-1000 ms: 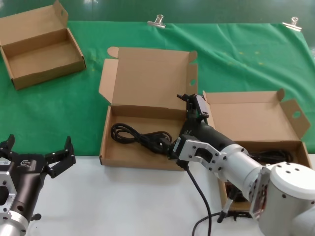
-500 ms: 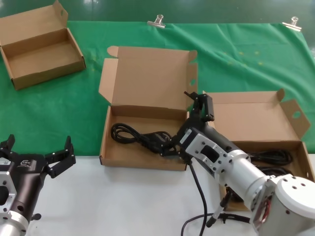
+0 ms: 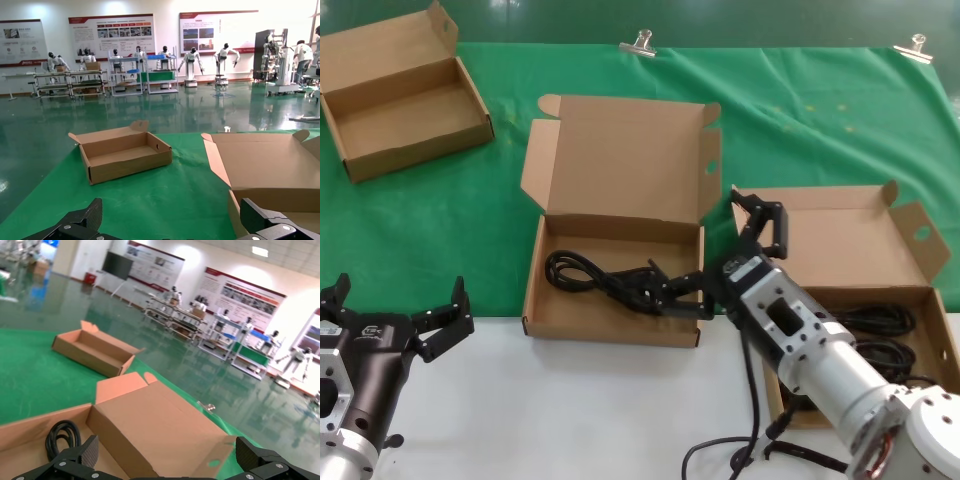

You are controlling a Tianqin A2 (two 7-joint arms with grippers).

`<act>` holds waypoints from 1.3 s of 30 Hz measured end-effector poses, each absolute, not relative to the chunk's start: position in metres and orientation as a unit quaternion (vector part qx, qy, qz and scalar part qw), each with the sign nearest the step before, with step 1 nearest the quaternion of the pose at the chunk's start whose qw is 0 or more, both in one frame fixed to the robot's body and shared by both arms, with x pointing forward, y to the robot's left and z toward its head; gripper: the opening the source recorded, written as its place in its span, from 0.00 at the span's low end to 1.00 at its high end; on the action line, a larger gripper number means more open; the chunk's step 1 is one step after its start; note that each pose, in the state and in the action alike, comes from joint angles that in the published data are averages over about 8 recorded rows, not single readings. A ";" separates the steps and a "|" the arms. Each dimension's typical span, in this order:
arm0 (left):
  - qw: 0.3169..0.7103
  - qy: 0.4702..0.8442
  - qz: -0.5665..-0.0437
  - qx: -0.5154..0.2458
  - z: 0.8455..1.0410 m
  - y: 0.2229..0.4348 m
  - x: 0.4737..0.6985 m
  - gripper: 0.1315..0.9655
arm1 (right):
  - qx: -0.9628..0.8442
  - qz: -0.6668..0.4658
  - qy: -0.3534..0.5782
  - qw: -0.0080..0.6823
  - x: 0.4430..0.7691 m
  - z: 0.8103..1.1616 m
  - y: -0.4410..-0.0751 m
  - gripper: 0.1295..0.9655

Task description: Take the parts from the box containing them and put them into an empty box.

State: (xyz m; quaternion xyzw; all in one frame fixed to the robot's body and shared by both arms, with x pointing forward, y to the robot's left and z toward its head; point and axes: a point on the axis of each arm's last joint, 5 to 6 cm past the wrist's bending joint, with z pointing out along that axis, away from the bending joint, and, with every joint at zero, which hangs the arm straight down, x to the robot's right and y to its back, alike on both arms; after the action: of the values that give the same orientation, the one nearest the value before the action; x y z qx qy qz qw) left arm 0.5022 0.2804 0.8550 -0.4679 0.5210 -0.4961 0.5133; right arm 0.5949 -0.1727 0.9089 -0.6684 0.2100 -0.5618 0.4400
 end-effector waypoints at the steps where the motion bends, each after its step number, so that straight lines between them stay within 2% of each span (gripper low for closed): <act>1: 0.513 0.521 -0.496 -0.468 0.855 0.280 0.502 1.00 | -0.665 -0.560 0.217 0.444 0.594 0.908 -0.174 1.00; 20: 0.513 0.521 -0.496 -0.468 0.855 0.280 0.502 1.00 | -0.596 -0.535 0.336 0.495 0.564 0.888 -0.213 1.00; 39: 0.513 0.521 -0.496 -0.468 0.855 0.280 0.502 1.00 | -0.535 -0.517 0.442 0.501 0.521 0.862 -0.266 1.00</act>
State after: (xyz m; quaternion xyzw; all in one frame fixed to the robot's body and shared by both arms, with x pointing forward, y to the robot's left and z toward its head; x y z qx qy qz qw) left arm 0.5022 0.2804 0.8550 -0.4679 0.5210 -0.4961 0.5133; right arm 0.5215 -0.2657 0.8619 -0.5348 0.4424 -0.5170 0.5010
